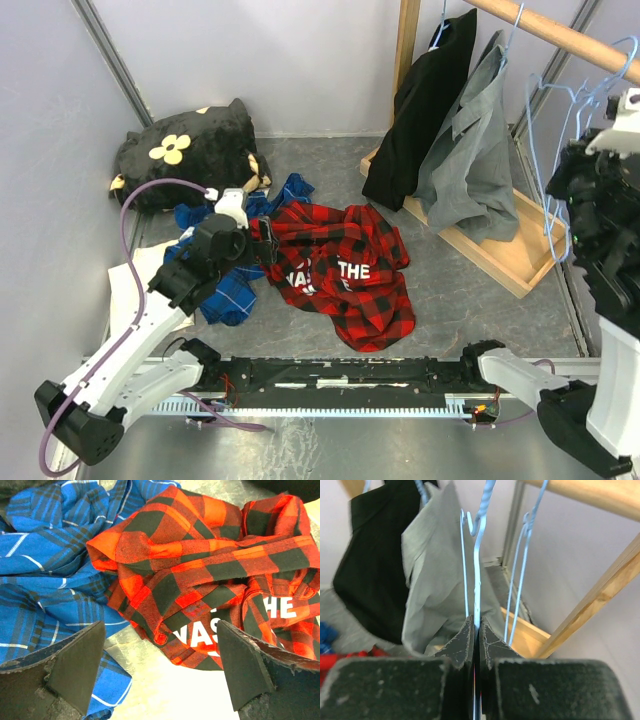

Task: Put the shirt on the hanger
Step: Pick up the hanger from the clothesline.

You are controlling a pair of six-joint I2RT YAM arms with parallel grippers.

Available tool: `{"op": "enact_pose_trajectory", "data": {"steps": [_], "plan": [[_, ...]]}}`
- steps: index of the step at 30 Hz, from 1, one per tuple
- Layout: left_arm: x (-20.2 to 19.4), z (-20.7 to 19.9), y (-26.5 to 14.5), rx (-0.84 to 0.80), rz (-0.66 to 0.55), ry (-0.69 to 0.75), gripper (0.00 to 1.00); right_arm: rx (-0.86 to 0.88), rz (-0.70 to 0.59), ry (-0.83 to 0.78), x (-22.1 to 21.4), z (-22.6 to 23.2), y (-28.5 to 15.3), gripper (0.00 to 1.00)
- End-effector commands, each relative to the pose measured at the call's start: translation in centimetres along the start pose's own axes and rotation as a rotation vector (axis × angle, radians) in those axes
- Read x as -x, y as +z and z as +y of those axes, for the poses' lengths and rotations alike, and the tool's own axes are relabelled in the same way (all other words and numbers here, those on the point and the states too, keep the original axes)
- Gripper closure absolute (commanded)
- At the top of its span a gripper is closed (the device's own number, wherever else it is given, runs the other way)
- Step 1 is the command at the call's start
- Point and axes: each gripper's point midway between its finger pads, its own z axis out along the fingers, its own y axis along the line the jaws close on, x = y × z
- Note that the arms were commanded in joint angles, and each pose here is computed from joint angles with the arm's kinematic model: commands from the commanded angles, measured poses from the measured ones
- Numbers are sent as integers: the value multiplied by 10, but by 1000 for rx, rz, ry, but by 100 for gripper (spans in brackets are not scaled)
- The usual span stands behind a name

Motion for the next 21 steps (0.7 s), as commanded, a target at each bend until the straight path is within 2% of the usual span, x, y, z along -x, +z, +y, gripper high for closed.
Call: {"op": "enact_pose_trajectory", "data": {"steps": [1, 7, 16, 21], "plan": [[39, -3, -20, -23, -144, 27, 2, 208, 7, 28, -4, 17, -38, 100], [56, -6, -35, -59, -223, 76, 3, 294, -36, 48, -5, 5, -86, 100], [95, -6, -69, -76, -376, 153, 3, 658, -163, 14, -13, 35, -155, 100], [115, -4, -87, -60, -435, 169, 4, 883, -98, 6, -19, 73, -167, 100]]}}
